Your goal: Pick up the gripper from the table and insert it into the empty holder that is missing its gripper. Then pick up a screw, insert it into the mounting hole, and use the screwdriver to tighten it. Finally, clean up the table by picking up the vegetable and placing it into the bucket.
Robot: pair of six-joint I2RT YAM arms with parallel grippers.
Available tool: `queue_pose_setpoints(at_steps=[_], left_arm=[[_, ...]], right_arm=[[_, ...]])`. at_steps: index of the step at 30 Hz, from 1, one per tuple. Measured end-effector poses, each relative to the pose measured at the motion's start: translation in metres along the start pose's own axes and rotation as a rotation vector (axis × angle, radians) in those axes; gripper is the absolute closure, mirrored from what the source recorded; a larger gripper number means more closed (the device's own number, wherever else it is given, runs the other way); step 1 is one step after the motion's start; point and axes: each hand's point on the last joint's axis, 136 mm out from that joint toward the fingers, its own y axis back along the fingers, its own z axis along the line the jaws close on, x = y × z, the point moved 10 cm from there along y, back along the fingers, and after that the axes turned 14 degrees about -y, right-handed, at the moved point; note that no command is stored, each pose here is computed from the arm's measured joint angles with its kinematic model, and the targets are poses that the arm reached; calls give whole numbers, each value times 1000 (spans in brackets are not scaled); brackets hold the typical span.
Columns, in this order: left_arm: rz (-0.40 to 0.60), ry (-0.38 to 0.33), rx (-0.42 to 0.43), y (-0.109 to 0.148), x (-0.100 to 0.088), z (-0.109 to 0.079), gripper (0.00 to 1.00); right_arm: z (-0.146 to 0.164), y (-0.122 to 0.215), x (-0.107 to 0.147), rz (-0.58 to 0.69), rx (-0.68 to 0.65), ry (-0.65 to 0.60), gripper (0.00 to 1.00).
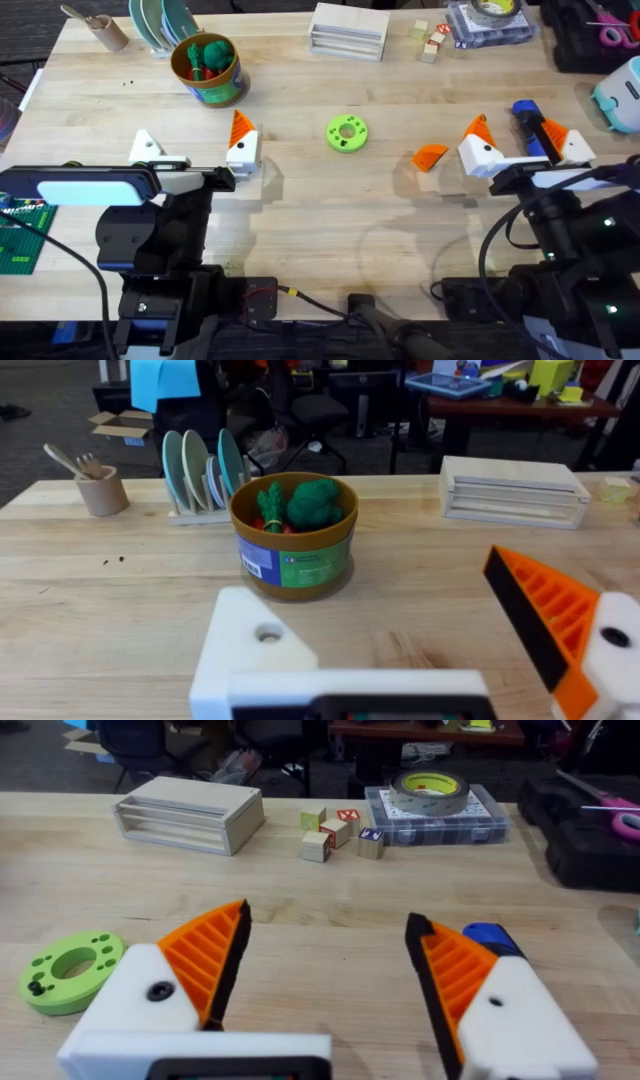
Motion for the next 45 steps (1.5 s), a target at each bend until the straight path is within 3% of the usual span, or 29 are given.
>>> queue_pose_setpoints(at_steps=[10,17,22,27,36,39,40,45], left_arm=[[0,0,6,0,0,0,9],[1,25,59,1,-2,-4,10],[48,40,77,13,-28,2,10],[180,10,109,27,-61,10,10],[529,-173,256,15,-98,19,9],[598,-194,298,3,-102,20,8],[661,-195,340,-10,-97,18,8],[771,-192,390,-27,-80,13,7]], right_arm=[[0,0,0,-2,-1,0,9],[3,1,-1,16,-34,-22,10],[8,11,-13,139,-20,-37,10],[18,21,-49,209,-11,-42,10],[30,11,-99,398,36,-56,10],[33,4,-108,435,43,-60,10],[33,-3,-112,441,44,-60,10],[33,-6,-112,439,44,-60,10]])
